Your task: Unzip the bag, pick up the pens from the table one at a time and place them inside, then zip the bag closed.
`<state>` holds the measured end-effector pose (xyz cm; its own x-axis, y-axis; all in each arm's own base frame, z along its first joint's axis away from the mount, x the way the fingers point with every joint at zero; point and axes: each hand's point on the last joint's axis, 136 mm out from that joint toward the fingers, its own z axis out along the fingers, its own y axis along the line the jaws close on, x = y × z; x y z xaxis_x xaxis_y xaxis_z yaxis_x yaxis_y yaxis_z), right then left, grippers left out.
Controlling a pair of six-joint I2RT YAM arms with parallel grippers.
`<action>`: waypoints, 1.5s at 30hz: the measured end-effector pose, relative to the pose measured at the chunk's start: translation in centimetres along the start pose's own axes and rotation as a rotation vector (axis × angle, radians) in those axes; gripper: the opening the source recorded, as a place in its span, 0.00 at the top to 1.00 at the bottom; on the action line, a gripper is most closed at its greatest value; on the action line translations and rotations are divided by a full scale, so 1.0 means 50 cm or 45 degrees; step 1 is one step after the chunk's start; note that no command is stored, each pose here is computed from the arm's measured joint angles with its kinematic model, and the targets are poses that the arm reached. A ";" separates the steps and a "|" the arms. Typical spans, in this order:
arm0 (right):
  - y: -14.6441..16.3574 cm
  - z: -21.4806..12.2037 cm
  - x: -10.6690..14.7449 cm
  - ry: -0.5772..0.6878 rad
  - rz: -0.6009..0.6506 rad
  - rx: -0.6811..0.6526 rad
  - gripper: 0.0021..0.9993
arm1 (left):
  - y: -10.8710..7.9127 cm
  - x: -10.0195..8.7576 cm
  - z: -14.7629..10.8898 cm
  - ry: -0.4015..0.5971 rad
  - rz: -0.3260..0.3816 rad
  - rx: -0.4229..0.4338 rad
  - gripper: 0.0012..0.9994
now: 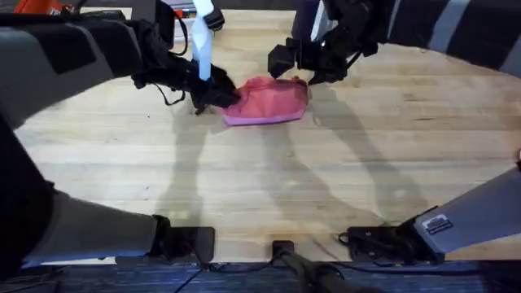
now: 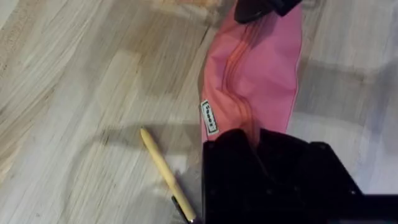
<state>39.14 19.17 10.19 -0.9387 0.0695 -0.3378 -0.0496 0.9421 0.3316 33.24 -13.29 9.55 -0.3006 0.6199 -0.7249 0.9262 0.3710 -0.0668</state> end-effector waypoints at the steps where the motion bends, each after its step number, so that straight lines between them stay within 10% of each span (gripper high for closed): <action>1: 0.001 0.000 0.001 0.002 0.000 -0.002 0.01 | 0.000 0.000 0.000 0.000 0.000 0.000 0.96; 24: -0.004 0.016 0.013 0.044 -0.019 0.000 0.76 | -0.003 -0.001 0.000 -0.006 -0.003 0.008 0.96; 45: -0.035 0.006 0.018 0.089 -0.071 0.009 0.96 | -0.009 -0.010 0.003 -0.028 0.006 0.026 0.96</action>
<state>38.51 17.70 9.05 -0.9561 -0.0063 -0.2930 -0.1006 0.9461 0.3078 33.02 -13.86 9.86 -0.2910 0.6060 -0.7403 0.9322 0.3536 -0.0770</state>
